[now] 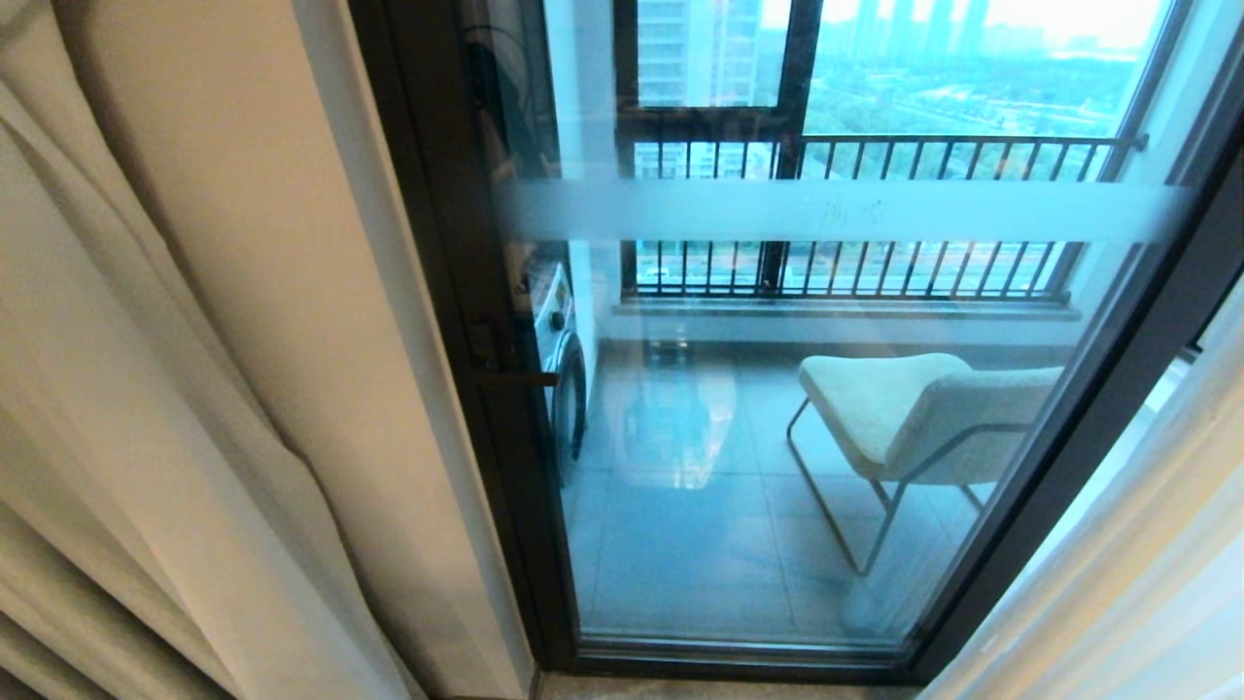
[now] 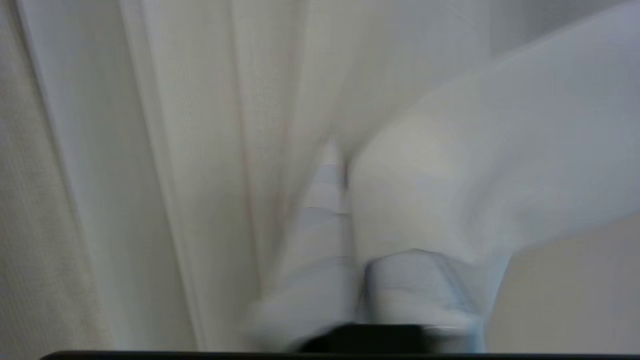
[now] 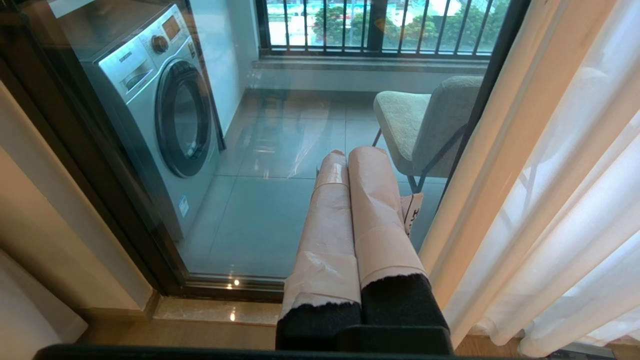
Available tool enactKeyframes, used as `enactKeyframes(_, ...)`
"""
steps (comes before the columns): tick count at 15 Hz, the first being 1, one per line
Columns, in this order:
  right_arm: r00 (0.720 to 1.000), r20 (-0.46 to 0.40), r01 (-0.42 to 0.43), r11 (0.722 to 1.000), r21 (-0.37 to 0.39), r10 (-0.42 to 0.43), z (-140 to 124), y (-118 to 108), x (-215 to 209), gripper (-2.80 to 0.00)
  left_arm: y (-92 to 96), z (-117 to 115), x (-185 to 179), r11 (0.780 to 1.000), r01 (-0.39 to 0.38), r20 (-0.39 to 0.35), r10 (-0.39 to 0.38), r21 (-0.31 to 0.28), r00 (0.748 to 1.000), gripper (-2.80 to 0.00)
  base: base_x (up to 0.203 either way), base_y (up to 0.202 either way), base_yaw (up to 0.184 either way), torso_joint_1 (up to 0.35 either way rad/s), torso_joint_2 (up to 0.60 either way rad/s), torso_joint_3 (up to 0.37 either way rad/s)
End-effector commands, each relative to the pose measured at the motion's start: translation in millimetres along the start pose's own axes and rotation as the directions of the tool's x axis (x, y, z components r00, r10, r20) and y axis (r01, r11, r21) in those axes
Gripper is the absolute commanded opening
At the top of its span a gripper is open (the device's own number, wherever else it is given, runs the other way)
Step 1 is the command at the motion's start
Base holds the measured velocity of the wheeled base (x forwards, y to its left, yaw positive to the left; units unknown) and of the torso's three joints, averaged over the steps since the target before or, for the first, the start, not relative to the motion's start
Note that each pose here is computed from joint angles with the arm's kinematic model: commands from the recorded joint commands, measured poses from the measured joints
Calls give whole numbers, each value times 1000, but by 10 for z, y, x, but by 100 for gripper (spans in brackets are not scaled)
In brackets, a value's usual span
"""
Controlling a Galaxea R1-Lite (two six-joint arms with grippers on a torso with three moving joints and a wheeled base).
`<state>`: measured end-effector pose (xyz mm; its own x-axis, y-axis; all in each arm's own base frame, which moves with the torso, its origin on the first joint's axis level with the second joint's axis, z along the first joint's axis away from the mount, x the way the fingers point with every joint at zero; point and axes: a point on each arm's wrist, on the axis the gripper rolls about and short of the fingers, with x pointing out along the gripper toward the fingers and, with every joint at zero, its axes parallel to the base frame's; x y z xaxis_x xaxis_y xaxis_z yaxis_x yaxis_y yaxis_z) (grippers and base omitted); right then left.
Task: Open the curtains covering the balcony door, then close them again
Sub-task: Pull the inner curtains open on both sides
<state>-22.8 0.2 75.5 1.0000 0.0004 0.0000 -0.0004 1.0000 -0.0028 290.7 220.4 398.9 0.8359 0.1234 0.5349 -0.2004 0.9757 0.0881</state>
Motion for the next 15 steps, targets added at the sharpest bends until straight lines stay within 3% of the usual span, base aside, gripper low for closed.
enactKeyframes(1,1000,0,0,1000,0,0,0,0,0,-280,16,-8,-10,1000,-2,-1,2,-5,1000,0,0,0,0,0,0,0)
enactKeyframes(7,1000,1,0,1000,0,0,1,0,0,-280,-60,103,-149,1000,-11,-14,11,-10,1000,0,0,0,0,0,0,0)
enactKeyframes(15,1000,1,-1,1000,0,1,1,0,0,-280,-379,310,-806,998,-48,-124,41,-52,991,0,0,0,0,0,0,0)
